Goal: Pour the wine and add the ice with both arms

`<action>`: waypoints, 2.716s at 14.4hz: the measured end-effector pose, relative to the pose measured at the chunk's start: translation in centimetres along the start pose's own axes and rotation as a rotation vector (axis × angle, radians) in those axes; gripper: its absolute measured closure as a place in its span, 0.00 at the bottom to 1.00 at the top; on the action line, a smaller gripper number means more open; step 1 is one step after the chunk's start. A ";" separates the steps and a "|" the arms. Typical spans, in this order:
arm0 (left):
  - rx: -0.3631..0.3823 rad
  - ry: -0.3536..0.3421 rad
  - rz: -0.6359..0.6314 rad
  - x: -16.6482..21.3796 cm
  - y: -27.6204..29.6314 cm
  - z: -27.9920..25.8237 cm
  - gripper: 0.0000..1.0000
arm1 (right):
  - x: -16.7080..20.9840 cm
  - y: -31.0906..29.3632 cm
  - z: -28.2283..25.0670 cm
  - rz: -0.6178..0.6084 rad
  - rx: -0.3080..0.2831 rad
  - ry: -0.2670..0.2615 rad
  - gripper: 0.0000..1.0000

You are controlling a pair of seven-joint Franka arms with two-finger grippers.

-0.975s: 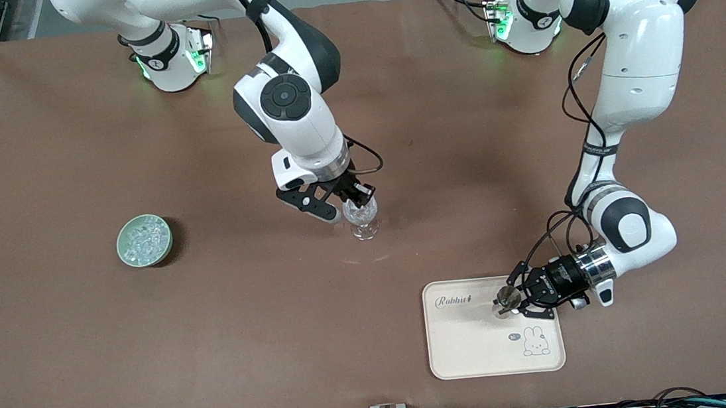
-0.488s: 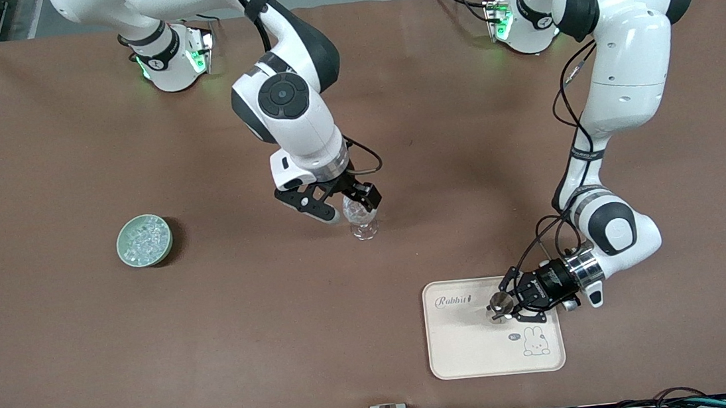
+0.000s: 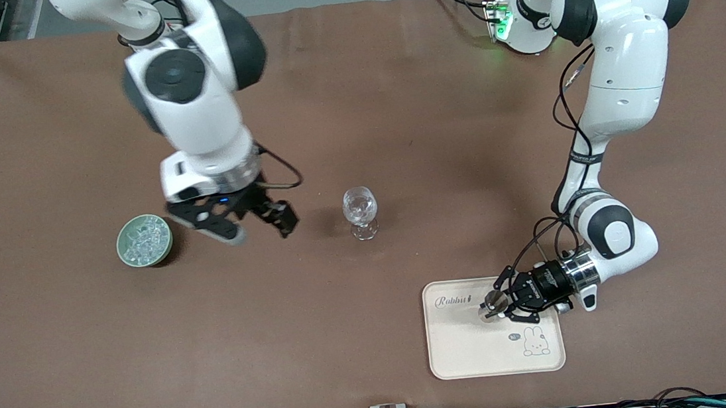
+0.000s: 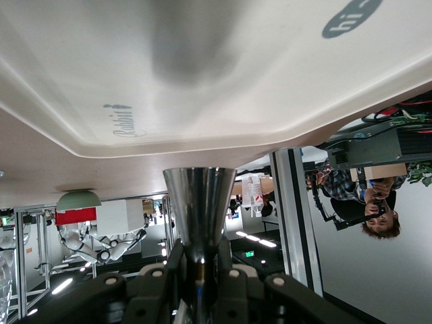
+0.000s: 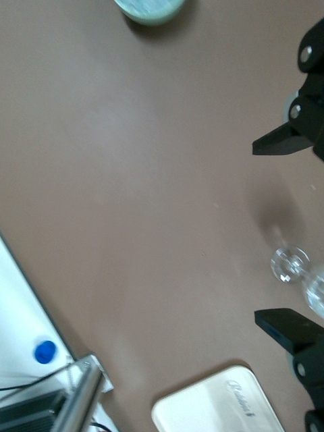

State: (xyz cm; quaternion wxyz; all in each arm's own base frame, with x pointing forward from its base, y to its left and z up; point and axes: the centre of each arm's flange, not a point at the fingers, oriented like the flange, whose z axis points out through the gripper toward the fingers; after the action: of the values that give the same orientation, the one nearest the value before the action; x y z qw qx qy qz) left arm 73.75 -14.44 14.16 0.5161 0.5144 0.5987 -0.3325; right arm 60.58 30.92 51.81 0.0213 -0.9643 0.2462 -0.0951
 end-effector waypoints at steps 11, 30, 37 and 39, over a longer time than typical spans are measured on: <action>0.013 0.019 -0.071 3.0 0.6 0.5 0.78 | 12.3 21.7 -12.3 -0.185 -0.108 -0.059 0.00; 0.010 0.020 -0.056 3.0 1.0 -0.1 0.29 | 16.6 32.3 -13.2 -0.314 -0.033 -0.128 0.00; 0.083 0.054 0.024 1.1 3.0 -3.7 0.00 | 16.6 32.2 -13.2 -0.316 -0.033 -0.129 0.00; 0.119 0.052 0.044 0.5 3.7 -5.9 0.00 | 16.6 32.2 -13.2 -0.316 -0.033 -0.129 0.00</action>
State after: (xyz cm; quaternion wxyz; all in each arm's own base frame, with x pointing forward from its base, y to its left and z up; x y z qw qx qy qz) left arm 75.66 -7.90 15.65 0.4759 0.5657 0.5796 -0.3428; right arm 57.12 -5.25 64.80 0.0061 -0.9953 0.0913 -0.0313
